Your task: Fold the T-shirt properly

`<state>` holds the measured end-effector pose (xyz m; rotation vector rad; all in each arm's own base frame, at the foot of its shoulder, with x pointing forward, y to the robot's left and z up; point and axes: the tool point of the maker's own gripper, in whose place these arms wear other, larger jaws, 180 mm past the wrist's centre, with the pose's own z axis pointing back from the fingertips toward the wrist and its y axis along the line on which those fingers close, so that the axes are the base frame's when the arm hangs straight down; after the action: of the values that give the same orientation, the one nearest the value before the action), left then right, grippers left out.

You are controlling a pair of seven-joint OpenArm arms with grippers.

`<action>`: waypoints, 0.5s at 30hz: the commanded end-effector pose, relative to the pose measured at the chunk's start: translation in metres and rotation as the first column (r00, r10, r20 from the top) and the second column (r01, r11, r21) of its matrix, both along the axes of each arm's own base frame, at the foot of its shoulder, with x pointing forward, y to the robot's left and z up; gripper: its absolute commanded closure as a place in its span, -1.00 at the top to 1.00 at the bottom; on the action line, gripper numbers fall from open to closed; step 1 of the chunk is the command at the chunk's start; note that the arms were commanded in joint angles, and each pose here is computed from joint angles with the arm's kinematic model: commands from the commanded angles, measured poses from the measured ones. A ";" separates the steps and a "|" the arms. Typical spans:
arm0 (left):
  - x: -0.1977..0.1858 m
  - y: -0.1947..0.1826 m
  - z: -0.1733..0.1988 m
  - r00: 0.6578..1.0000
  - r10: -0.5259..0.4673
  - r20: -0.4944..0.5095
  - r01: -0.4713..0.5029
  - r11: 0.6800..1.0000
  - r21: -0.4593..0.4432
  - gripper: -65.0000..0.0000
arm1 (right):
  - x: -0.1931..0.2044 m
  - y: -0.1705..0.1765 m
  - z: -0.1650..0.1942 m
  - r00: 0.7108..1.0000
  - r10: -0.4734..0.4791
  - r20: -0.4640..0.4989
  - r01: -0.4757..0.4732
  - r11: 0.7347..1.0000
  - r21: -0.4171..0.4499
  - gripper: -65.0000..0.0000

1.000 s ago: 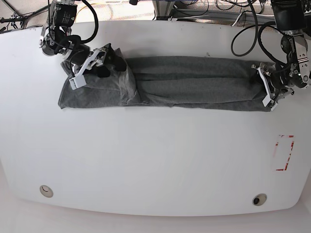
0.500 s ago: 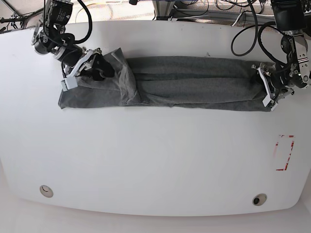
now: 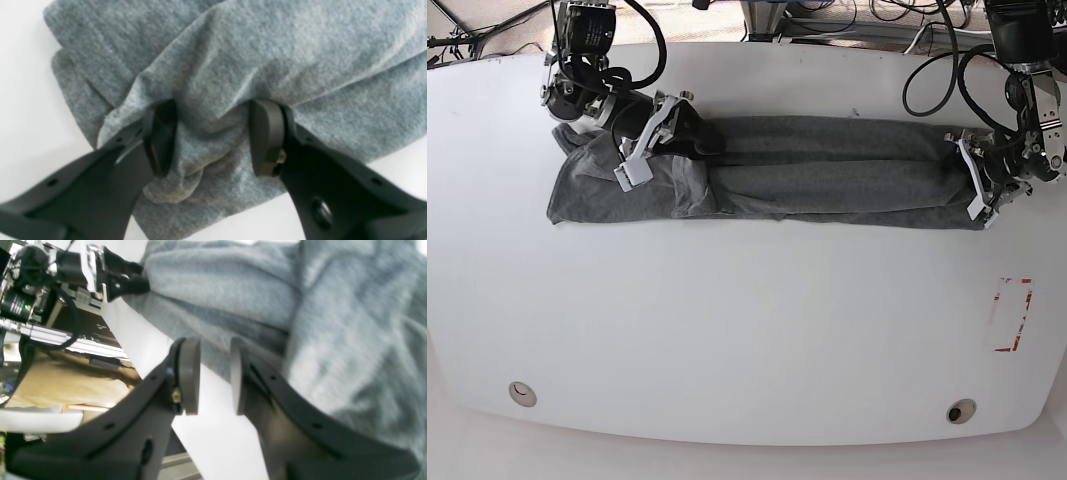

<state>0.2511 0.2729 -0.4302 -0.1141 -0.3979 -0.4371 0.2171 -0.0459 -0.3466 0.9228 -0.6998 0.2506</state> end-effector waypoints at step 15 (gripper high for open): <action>-0.050 0.013 -0.033 0.976 0.004 -0.219 0.017 0.995 0.096 -0.01 | 0.031 -0.090 -0.037 0.995 -0.098 0.012 0.094 0.897 -0.432 -0.56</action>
<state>0.2511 0.2731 -0.4302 -0.1137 -0.3974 -0.4372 0.2350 -0.1197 -0.3924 0.4949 -0.6007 0.2939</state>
